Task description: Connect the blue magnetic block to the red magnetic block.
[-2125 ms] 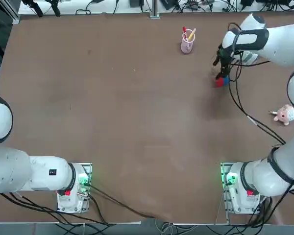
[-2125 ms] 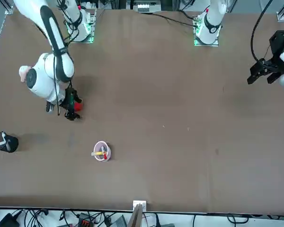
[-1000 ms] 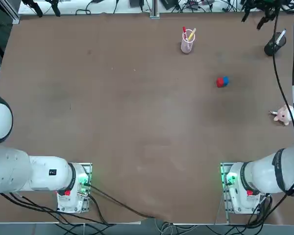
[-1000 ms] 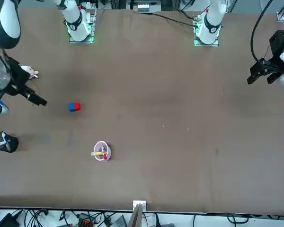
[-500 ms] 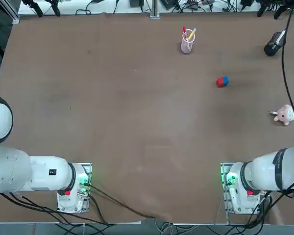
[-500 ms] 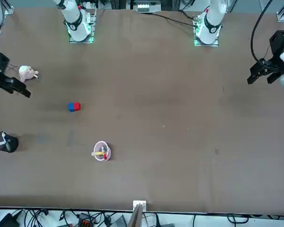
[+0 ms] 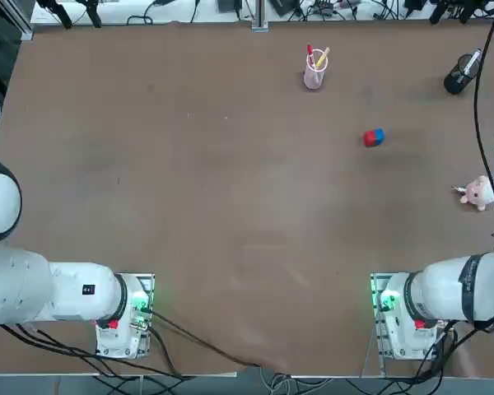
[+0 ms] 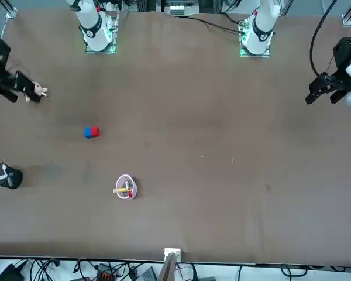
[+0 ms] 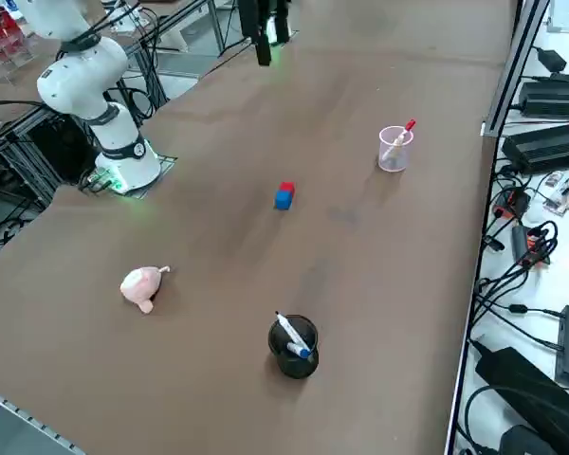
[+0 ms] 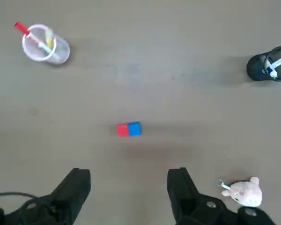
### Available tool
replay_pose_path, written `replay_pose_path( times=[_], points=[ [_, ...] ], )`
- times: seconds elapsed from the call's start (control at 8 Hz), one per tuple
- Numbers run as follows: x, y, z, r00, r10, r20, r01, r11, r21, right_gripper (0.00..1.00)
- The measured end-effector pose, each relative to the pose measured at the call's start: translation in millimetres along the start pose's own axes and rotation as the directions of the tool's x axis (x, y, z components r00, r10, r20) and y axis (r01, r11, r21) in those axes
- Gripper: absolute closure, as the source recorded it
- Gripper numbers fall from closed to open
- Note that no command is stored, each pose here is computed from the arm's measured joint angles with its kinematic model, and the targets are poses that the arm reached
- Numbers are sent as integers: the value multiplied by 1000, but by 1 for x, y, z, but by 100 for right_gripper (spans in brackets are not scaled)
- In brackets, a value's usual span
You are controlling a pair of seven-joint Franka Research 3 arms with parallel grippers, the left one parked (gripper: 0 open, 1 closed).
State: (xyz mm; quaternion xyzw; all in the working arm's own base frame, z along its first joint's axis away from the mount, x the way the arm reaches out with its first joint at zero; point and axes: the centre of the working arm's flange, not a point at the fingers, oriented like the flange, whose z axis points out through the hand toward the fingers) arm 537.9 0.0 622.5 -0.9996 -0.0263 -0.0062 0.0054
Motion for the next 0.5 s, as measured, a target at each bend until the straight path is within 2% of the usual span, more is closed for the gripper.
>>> replay_pose_path(
  times=[0.25, 0.5],
  points=[
    [-14, 2, -11, 997, -71, 11, 71, 997, 3, 0],
    [-16, -1, -10, 996, -86, 17, 86, 996, 6, 0]
  ],
)
